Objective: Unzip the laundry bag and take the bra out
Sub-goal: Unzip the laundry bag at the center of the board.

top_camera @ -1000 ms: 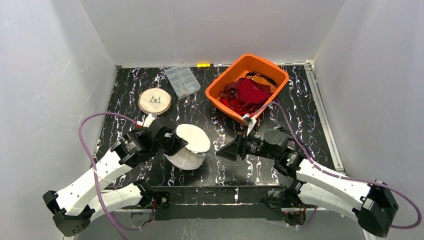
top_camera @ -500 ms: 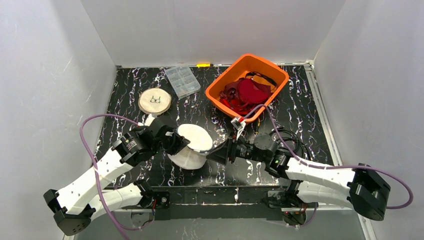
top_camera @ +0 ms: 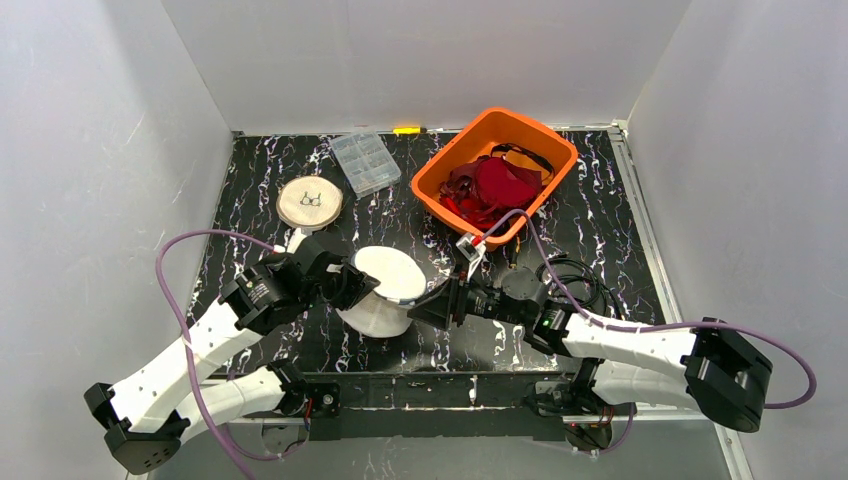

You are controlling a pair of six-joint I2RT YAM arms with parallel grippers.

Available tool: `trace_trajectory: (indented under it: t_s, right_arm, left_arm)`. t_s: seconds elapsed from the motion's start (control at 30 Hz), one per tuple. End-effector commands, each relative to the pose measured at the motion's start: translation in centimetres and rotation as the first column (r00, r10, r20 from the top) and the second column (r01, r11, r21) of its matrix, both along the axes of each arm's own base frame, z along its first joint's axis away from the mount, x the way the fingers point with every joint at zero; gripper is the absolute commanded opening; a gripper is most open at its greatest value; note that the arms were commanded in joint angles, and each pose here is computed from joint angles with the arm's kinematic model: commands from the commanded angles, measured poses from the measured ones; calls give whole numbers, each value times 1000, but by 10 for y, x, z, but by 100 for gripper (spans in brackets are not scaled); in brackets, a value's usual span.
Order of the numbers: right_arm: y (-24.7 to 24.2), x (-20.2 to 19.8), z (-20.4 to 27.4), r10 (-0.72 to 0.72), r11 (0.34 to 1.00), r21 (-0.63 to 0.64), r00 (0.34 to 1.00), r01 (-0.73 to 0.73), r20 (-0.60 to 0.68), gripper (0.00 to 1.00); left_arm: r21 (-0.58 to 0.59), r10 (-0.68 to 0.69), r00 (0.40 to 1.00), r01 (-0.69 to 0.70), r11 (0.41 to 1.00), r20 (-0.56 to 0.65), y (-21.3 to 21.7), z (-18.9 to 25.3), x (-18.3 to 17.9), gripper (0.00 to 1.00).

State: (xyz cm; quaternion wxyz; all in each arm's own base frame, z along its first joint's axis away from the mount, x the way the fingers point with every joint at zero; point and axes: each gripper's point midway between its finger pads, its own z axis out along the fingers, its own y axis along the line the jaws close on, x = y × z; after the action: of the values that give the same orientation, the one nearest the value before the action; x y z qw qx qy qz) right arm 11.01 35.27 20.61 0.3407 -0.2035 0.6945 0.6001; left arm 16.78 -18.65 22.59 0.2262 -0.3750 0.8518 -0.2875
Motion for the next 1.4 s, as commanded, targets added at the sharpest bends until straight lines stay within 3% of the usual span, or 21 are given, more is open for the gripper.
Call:
trace_trajectory:
  t_s: [0.0,0.27,0.43,0.7,0.9,1.13,1.37]
  right_arm:
    - [5,1,19,-2,997,73,999,-2,51,56]
    - [6,-2,22,-3,992,129,1000,0,21,51]
    - [4,-2,22,-13,989,147,1000,11,10,42]
    - [3,-2,22,-23,989,145,1000,22,7,24]
    - [2,0,18,-43,992,123,999,42,9,2]
    - [-3,5,10,-81,994,75,997,80,4,1]
    - [-31,27,-25,-265,960,-94,964,262,-17,1]
  left_arm:
    - [-62,3,999,0,998,45,-3,25,2,0]
    - [-74,1,999,3,997,49,-5,27,2,0]
    - [-75,3,999,1,997,52,-3,26,2,0]
    - [-79,5,998,-1,997,55,-2,24,0,0]
    - [-84,5,998,0,996,62,-1,25,0,0]
    - [-83,1,998,4,997,64,-1,21,-1,0]
    - [-75,-16,997,21,997,73,-1,17,-2,0]
